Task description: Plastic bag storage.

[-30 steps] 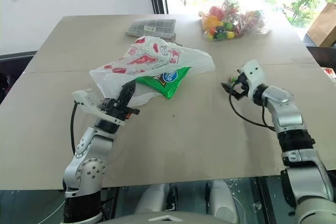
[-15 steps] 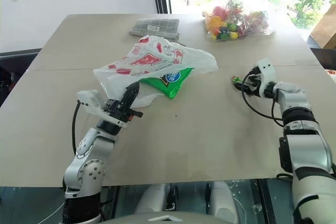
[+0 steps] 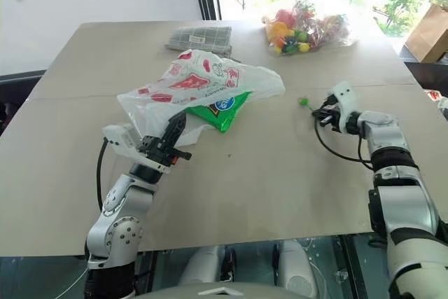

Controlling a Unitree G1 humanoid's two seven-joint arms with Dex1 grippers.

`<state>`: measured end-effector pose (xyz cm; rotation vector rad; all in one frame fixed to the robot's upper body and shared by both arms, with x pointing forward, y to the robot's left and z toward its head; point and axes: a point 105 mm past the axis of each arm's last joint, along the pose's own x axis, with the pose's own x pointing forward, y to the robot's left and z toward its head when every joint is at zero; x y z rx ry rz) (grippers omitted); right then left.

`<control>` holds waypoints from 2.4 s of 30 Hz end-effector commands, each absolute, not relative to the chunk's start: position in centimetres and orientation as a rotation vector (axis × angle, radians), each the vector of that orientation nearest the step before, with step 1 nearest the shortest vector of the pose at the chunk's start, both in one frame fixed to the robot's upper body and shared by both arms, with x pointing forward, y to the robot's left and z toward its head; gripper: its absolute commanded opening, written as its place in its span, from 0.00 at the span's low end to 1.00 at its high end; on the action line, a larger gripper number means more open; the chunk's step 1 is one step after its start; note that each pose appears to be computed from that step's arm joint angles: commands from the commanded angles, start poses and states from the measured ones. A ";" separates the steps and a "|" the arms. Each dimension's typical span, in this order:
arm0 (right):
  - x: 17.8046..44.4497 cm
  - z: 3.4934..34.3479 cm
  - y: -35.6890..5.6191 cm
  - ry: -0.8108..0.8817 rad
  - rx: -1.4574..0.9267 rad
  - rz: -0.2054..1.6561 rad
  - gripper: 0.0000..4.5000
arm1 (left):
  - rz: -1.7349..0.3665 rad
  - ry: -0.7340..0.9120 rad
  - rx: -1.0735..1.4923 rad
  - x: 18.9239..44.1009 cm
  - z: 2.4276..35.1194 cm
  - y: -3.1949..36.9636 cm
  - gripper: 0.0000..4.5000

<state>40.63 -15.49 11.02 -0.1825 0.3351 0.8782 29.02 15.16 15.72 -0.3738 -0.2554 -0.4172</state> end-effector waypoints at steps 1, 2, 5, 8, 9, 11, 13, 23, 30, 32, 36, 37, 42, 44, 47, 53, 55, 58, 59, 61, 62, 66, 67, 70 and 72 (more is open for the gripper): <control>38.0 14.9 -9.8 0.234 -0.189 1.160 0.01 | -0.438 -0.301 -0.356 28.7 17.1 14.8 0.00; 37.4 15.2 -8.9 0.233 -0.193 1.201 0.01 | -0.438 -0.301 -0.356 28.7 17.1 14.7 0.00; 35.3 15.7 -4.9 0.224 -0.226 1.334 0.01 | -0.439 -0.304 -0.357 28.8 17.2 14.6 0.00; 35.1 16.2 -1.4 0.223 -0.214 1.359 0.01 | -0.441 -0.305 -0.353 28.8 17.2 14.5 0.00; 35.3 16.3 -0.6 0.229 -0.210 1.350 0.01 | -0.441 -0.306 -0.353 28.8 17.2 14.5 0.00; 36.9 16.7 1.5 0.208 -0.238 1.264 0.01 | -0.440 -0.306 -0.353 28.7 17.1 14.5 0.00; 38.6 18.6 3.7 0.124 -0.203 1.152 0.01 | -0.438 -0.305 -0.353 28.5 17.0 14.3 0.00; 37.8 20.2 1.7 -0.059 -0.192 1.193 0.56 | -0.398 -0.312 -0.348 27.9 17.1 14.4 0.00; 37.8 17.5 -6.8 0.029 -0.353 1.132 0.56 | -0.391 -0.302 -0.340 27.9 17.0 14.7 0.00; 38.8 17.2 -9.2 0.054 -0.391 1.047 0.56 | -0.393 -0.300 -0.340 28.0 17.0 14.6 0.00; 40.5 17.2 -11.9 0.072 -0.430 0.920 0.56 | -0.404 -0.296 -0.338 28.1 17.0 14.4 0.00; 41.2 17.3 -12.4 0.077 -0.425 0.871 0.56 | -0.406 -0.296 -0.338 28.2 17.0 14.4 0.00; 43.9 17.8 -13.9 0.049 -0.449 0.687 0.56 | -0.407 -0.298 -0.338 28.3 17.2 14.4 0.00; 44.4 17.9 -13.6 0.031 -0.455 0.665 0.56 | -0.406 -0.299 -0.338 28.2 17.3 14.4 0.00; 45.2 18.0 -13.6 0.021 -0.445 0.614 0.56 | -0.410 -0.298 -0.336 28.3 17.4 14.0 0.00; 45.4 17.3 -13.0 0.024 -0.397 0.637 0.56 | -0.396 -0.299 -0.336 28.3 17.4 14.2 0.00; 45.5 17.3 -12.9 0.015 -0.394 0.632 0.56 | -0.396 -0.295 -0.334 28.3 17.3 14.3 0.00; 45.5 17.6 -13.0 0.001 -0.382 0.626 0.38 | -0.392 -0.305 -0.332 28.4 17.6 14.5 0.00; 45.5 17.6 -13.0 0.001 -0.377 0.628 0.26 | -0.391 -0.307 -0.331 28.4 17.6 14.5 0.00; 45.4 17.8 -13.0 -0.002 -0.357 0.644 0.06 | -0.389 -0.307 -0.327 28.6 17.6 14.7 0.00; 45.3 17.9 -13.0 -0.002 -0.351 0.653 0.02 | -0.390 -0.307 -0.320 28.7 17.6 14.8 0.00; 45.1 19.7 -13.5 -0.028 -0.258 0.672 0.02 | -0.417 -0.329 -0.264 30.0 18.4 15.2 0.00; 44.8 21.0 -13.5 -0.062 -0.223 0.697 0.02 | -0.418 -0.349 -0.229 30.8 19.2 15.5 0.00; 43.6 24.7 -13.4 -0.146 -0.130 0.778 0.02 | -0.424 -0.444 -0.179 32.7 23.0 16.6 0.00; 43.3 29.0 -14.3 -0.261 -0.055 0.746 0.02 | -0.410 -0.557 -0.143 33.9 27.3 18.3 0.00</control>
